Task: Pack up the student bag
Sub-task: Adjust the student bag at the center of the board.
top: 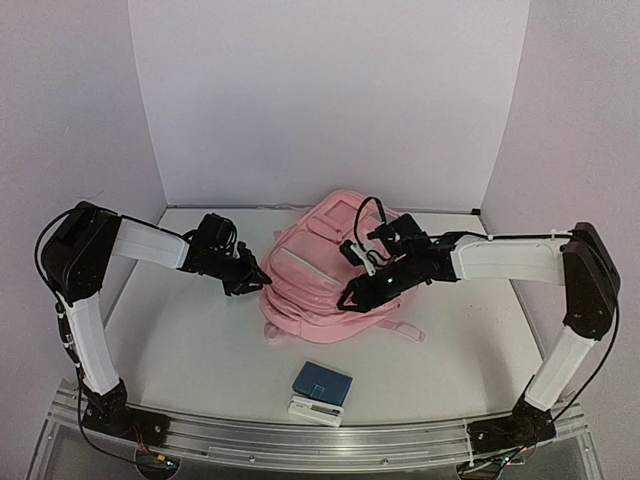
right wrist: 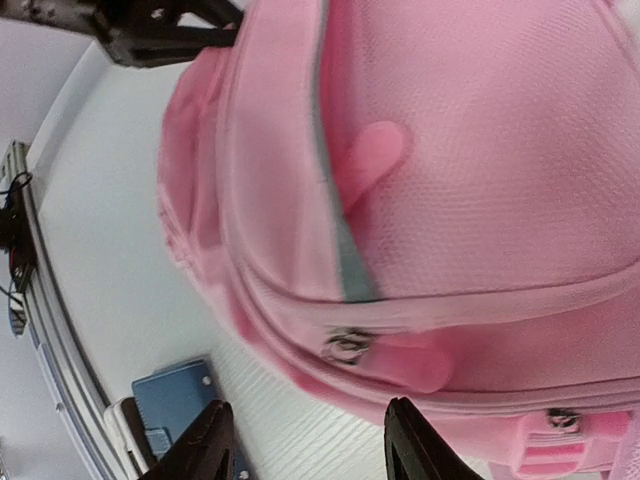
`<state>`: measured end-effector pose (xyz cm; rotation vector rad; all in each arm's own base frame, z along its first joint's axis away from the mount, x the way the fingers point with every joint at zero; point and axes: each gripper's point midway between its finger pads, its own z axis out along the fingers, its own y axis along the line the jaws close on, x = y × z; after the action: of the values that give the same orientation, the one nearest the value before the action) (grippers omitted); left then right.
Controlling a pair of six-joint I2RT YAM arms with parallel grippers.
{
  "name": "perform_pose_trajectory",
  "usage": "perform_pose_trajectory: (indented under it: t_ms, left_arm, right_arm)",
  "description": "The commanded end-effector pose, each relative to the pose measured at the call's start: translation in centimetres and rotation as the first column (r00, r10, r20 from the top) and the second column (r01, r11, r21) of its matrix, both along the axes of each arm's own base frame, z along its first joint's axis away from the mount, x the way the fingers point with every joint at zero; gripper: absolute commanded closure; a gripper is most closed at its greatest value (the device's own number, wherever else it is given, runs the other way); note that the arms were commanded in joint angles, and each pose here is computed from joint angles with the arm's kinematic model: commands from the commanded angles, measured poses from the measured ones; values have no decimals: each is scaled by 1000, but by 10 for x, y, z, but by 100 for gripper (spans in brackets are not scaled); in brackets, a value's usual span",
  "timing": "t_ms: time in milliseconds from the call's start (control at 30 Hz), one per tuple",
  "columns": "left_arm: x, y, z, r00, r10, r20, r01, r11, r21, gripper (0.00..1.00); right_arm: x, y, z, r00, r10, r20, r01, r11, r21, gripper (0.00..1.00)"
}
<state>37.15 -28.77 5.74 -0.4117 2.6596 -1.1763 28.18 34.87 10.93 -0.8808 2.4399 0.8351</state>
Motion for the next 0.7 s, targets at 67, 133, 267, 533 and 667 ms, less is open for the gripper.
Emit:
perform_pose_trajectory:
  t_ms: [67,133,267,533,667]
  left_arm:
    - [7,-4,2,1000,10,25,-10,1000,-2,86]
    - [6,-4,1,1000,12,23,-12,1000,0,88]
    - [5,-3,0,1000,15,18,-15,1000,0,90]
    - [4,-2,2,1000,13,18,-13,1000,3,91]
    - [4,-3,2,1000,17,16,-17,1000,-1,95]
  right_arm:
    - [-14,6,30,998,-37,55,34,997,63,55]
    - [3,-4,29,985,-145,94,142,989,37,54]
    - [31,-26,25,932,-313,185,323,946,-24,50]
    - [37,-14,11,953,-191,235,215,973,-80,45]
    - [36,-8,3,961,-113,253,145,983,-111,48]
